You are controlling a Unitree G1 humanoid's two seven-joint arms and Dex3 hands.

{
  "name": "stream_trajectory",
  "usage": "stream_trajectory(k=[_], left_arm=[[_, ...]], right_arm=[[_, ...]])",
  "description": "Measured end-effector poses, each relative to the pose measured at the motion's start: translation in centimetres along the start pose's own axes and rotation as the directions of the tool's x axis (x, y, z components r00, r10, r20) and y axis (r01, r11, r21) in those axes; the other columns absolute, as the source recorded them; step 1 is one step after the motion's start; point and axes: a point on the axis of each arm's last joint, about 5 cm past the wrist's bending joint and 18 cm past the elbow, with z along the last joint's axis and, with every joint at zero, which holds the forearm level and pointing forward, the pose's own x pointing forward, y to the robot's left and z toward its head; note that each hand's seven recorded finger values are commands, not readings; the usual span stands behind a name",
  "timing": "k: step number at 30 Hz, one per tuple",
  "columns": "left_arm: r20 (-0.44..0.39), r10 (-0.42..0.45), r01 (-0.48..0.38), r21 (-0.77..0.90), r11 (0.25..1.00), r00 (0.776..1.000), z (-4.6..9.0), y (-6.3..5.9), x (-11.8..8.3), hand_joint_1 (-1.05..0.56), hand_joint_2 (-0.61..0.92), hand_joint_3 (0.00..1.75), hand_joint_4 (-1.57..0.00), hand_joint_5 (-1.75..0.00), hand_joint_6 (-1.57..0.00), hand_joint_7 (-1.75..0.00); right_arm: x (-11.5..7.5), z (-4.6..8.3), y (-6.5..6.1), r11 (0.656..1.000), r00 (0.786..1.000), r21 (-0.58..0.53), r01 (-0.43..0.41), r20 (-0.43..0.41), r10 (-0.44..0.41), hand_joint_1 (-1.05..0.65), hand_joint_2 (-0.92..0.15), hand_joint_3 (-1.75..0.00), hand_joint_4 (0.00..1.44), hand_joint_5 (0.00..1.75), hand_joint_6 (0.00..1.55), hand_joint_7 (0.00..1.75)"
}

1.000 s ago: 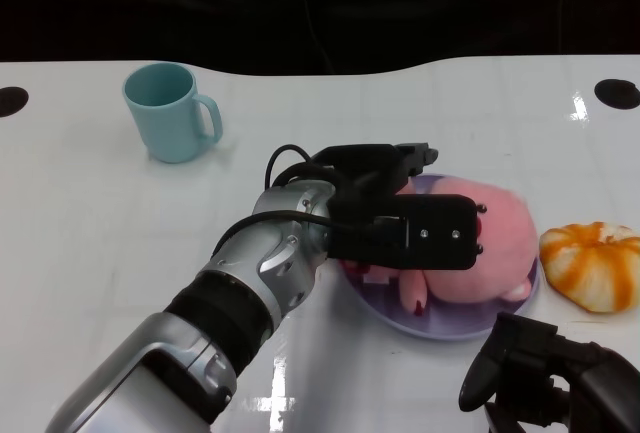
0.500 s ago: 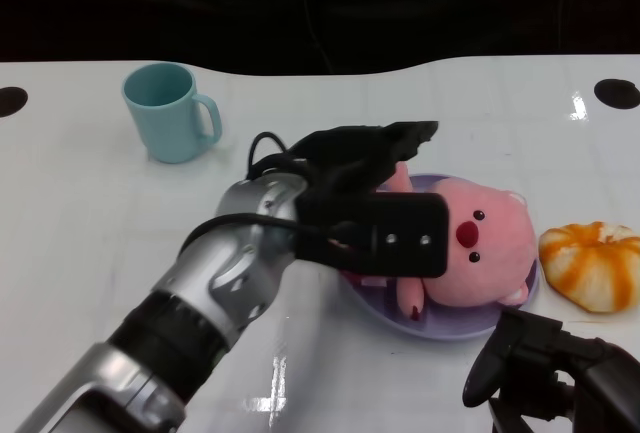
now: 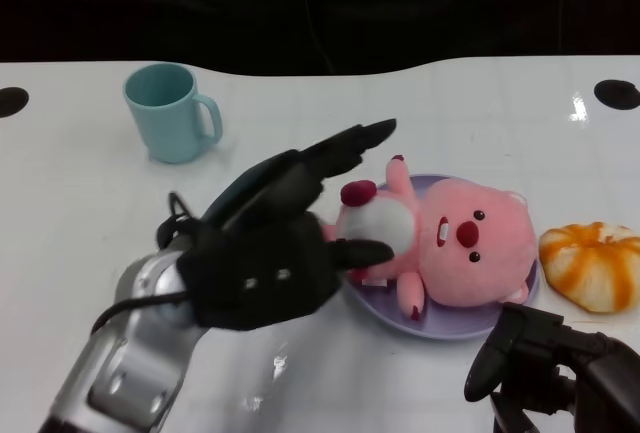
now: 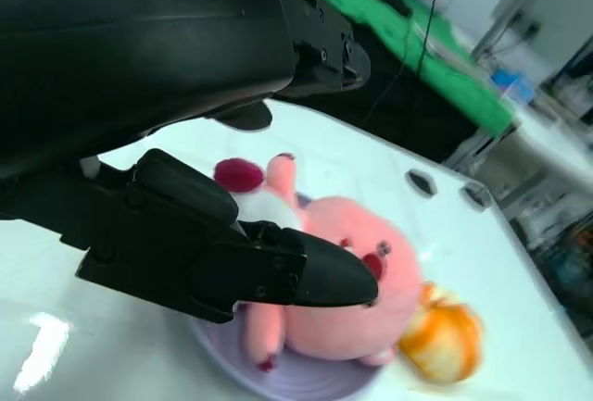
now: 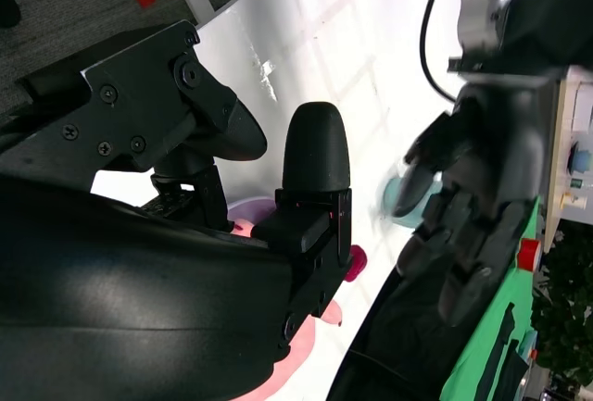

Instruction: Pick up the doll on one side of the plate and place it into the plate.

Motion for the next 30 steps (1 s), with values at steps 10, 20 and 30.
stream_trajectory(k=[10, 20, 30], left_arm=[[0.021, 0.275, -0.246, -0.389, 0.888, 0.961, -0.8, -1.1, -4.6, -0.27, 0.86, 0.42, -0.63, -1.23, -0.69, -0.76], [-0.171, 0.369, -0.395, -0.591, 0.703, 0.913, -0.1, -2.1, -8.7, -0.13, 0.53, 1.20, -0.79, -1.54, -0.78, -1.24], [-0.370, 0.241, -0.441, -0.715, 0.543, 0.897, 0.8, -2.6, -11.9, -0.14, 0.44, 1.39, -0.95, -1.75, -0.77, -1.69]], right_arm=[[0.0, 0.0, 0.0, 1.000, 1.000, 0.002, 0.000, 0.001, 0.000, -0.08, -0.60, -1.19, 0.62, 1.75, 0.54, 1.53], [0.1, 0.0, 0.0, 1.000, 1.000, 0.008, 0.001, 0.000, -0.001, -0.08, -0.60, -1.19, 0.61, 1.75, 0.53, 1.54], [0.1, 0.0, 0.0, 1.000, 1.000, 0.011, -0.003, 0.003, 0.003, -0.09, -0.60, -1.19, 0.62, 1.75, 0.53, 1.54]])
